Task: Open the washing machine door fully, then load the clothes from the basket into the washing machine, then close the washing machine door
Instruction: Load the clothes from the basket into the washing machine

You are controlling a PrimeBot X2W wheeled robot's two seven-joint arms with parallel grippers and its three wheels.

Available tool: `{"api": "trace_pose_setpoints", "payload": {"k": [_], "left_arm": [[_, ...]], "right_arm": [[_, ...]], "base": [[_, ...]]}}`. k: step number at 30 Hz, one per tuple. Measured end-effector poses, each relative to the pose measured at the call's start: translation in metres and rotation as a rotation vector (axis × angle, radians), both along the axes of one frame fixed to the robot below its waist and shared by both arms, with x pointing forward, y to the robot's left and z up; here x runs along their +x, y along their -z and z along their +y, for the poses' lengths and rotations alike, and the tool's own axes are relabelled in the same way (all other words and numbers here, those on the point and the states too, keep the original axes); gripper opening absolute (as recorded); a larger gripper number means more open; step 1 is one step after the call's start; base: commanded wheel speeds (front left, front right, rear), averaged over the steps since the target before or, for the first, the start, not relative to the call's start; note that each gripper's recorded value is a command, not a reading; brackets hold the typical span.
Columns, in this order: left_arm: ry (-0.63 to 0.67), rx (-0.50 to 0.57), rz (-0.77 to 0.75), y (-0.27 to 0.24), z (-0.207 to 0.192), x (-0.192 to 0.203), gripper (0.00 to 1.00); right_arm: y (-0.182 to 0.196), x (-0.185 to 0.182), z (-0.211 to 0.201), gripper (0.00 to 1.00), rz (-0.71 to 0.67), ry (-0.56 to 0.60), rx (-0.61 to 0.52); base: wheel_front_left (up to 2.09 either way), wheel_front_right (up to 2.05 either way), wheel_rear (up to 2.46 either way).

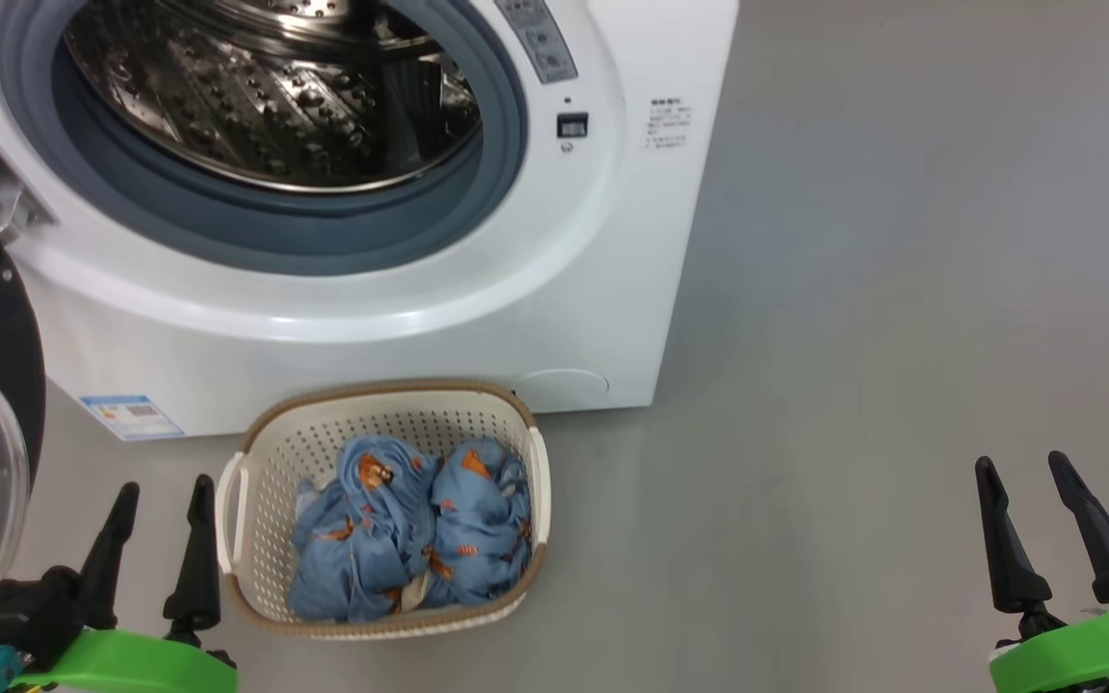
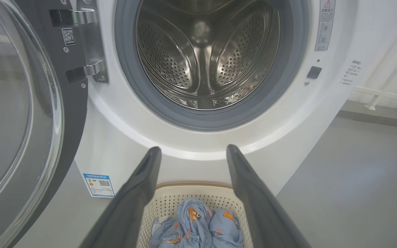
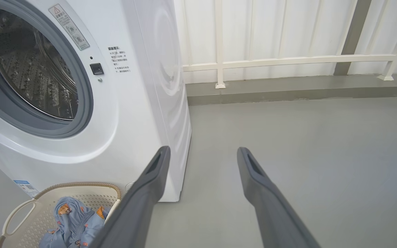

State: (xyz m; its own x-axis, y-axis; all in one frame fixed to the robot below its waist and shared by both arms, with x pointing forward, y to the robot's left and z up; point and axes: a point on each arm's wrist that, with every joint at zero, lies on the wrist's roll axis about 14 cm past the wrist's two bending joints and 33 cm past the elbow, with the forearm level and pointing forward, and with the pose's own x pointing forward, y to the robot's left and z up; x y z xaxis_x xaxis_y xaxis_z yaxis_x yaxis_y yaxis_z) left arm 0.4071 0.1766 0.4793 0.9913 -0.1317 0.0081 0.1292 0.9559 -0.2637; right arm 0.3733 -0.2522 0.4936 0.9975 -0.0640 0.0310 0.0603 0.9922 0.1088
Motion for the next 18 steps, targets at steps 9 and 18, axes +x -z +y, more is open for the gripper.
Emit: {"api": "trace_pose_setpoints", "payload": {"k": [9, 18], "left_arm": [[-0.002, -0.004, -0.009, -0.0032, -0.0006, -0.001, 1.0], [-0.003, -0.019, 0.003, 0.001, -0.0042, -0.0009, 1.0]], "right_arm": [[-0.0017, -0.0001, 0.0048, 1.0, -0.006, -0.013, 0.004], [0.0023, 0.0016, 0.0077, 1.0, 0.006, -0.022, 0.005]], "base": [[0.46, -0.46, 0.0], [0.0, 0.0, 0.0]]}}
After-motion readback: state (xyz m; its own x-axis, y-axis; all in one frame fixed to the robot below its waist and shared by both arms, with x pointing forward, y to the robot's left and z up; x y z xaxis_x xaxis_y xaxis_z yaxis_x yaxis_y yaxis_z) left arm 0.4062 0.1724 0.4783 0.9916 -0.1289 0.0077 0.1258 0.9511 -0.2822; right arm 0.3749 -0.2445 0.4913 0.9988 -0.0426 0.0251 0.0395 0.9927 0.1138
